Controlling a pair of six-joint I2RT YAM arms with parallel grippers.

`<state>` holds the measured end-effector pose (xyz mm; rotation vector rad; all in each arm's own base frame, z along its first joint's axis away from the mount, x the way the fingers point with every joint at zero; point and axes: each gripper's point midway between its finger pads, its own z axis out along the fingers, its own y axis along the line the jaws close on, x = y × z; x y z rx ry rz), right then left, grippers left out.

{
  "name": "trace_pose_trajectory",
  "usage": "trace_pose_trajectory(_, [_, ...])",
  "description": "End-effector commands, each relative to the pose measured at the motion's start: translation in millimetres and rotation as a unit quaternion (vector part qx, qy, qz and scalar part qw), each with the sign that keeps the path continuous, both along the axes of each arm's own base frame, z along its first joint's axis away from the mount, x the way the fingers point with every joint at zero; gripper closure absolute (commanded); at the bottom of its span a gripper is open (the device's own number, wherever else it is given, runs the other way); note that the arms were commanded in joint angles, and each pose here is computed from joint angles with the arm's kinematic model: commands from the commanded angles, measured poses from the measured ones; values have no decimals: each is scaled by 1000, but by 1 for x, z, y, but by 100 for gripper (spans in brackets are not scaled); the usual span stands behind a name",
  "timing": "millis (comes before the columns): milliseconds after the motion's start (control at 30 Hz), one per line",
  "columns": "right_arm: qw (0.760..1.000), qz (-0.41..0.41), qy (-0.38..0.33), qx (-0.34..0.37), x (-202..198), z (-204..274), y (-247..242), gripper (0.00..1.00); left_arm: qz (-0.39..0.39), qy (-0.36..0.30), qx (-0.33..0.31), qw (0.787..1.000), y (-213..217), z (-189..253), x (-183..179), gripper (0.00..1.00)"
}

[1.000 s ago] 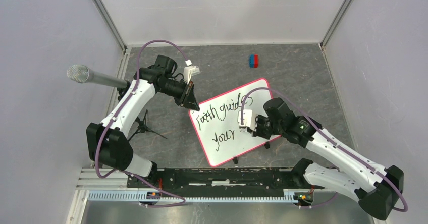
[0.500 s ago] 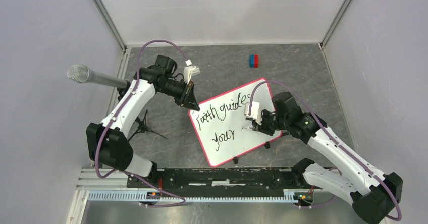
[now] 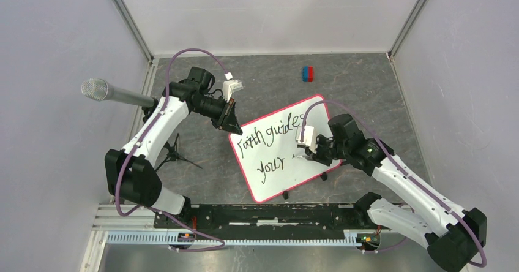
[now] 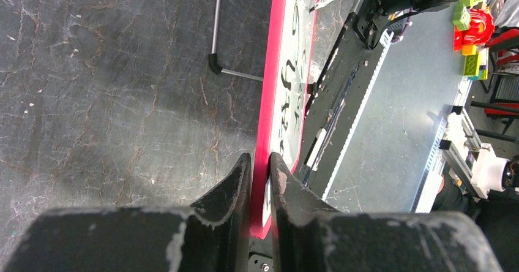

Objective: Write a sentence on the whiteboard

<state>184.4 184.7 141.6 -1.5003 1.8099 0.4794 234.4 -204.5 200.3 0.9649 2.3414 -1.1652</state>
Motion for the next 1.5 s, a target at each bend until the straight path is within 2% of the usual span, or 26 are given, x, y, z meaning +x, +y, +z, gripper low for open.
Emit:
trace_pose_trajectory(0, [999, -19, -22, -39, 10, -15, -14, 100, -17, -19, 13, 1000, 1, 2, -4, 98])
trace_pose_trajectory(267, [998, -9, -17, -59, 2, -19, -23, 100, -19, -18, 14, 1000, 1, 1, -4, 98])
trace_pose_trajectory(433, [997, -23, -36, -61, 11, -9, -24, 100, -18, -17, 14, 1000, 1, 1, -4, 98])
trace_pose_trajectory(767, [995, -66, -76, -14, 34, 32, -13, 100, -19, -19, 17, 999, 1, 0, -5, 98])
trace_pose_trajectory(1233, [996, -51, -39, -55, 11, -8, -29, 100, -23, -20, 19, 999, 3, 1, -7, 98])
trace_pose_trajectory(1467, [996, -43, -34, -66, 8, -10, -32, 100, -26, -18, 18, 999, 2, 0, -8, 98])
